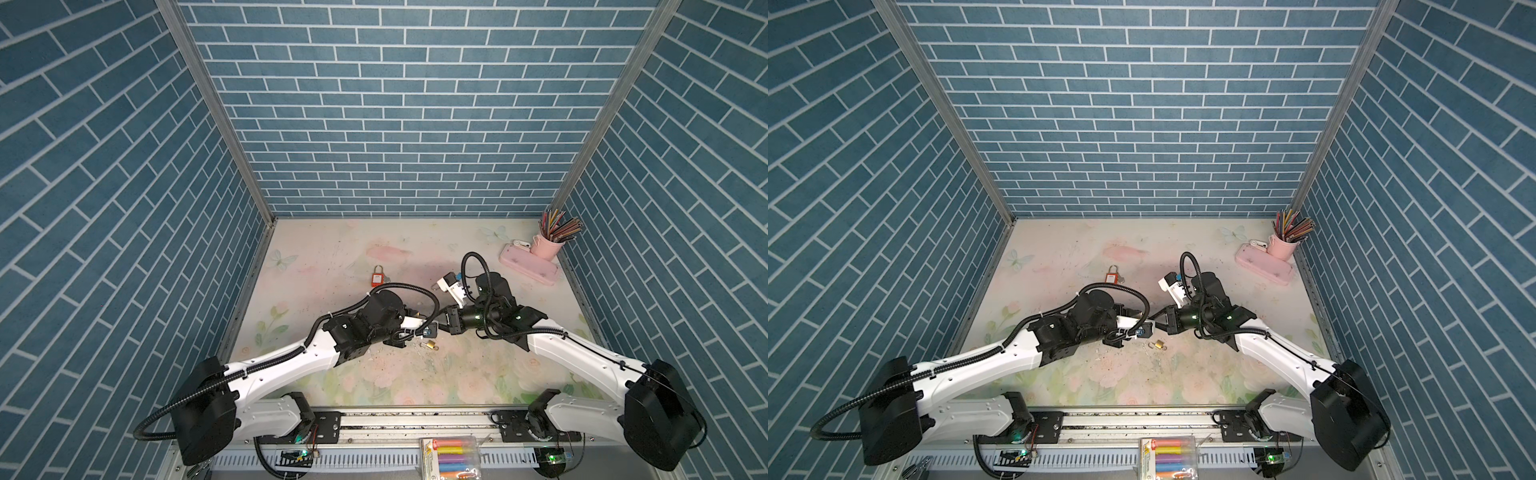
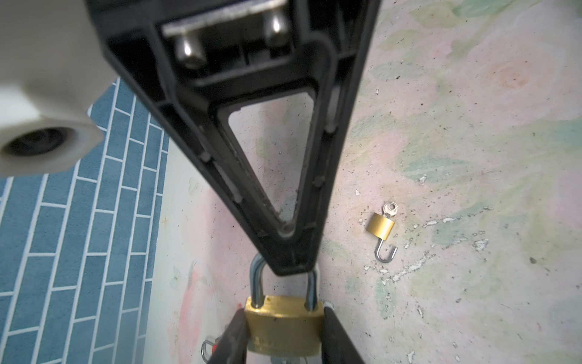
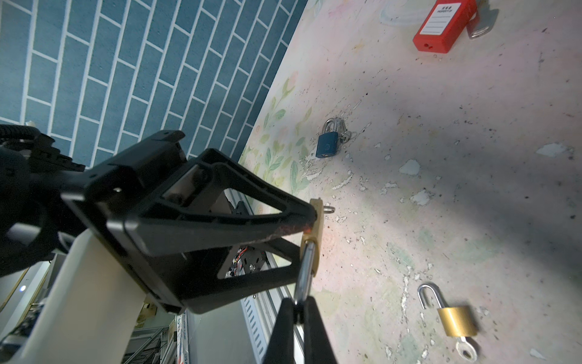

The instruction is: Lock with the key

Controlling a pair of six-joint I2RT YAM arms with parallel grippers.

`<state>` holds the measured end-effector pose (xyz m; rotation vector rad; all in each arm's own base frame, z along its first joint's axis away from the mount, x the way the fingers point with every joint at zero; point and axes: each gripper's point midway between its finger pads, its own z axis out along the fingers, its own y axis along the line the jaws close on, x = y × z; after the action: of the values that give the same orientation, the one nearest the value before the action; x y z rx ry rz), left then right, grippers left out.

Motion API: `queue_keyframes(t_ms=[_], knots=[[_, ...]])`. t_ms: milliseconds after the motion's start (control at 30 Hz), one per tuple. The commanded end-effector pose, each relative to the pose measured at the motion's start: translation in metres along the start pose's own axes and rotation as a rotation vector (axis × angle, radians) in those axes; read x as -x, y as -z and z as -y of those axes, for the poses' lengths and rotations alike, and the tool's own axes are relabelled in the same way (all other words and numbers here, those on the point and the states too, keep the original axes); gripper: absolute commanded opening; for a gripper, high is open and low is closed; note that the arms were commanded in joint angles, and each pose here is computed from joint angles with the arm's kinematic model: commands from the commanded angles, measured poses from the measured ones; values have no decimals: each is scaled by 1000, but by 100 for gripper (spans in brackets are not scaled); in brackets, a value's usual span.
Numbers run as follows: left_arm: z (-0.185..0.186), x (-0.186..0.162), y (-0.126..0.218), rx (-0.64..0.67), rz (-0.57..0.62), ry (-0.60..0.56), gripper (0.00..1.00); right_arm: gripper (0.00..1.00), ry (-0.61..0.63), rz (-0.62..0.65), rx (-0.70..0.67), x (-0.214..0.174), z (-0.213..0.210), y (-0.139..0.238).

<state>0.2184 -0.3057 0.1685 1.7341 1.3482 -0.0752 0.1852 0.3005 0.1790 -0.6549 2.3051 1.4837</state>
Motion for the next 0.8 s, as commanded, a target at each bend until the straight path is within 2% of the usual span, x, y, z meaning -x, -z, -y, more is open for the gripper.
queue_keyframes(t_ms=[0, 500, 633, 767], knots=[[-64, 117, 42, 194, 430, -60, 0, 0, -7, -60, 45, -16, -1, -12], [-86, 151, 68, 270, 566, -31, 0, 0, -41, -85, 44, -25, 14, -22], [-84, 141, 62, 277, 535, 1, 0, 0, -19, -75, 32, -20, 9, -18], [-77, 112, 49, 272, 473, 108, 0, 0, 19, -34, 0, -6, 1, -5]])
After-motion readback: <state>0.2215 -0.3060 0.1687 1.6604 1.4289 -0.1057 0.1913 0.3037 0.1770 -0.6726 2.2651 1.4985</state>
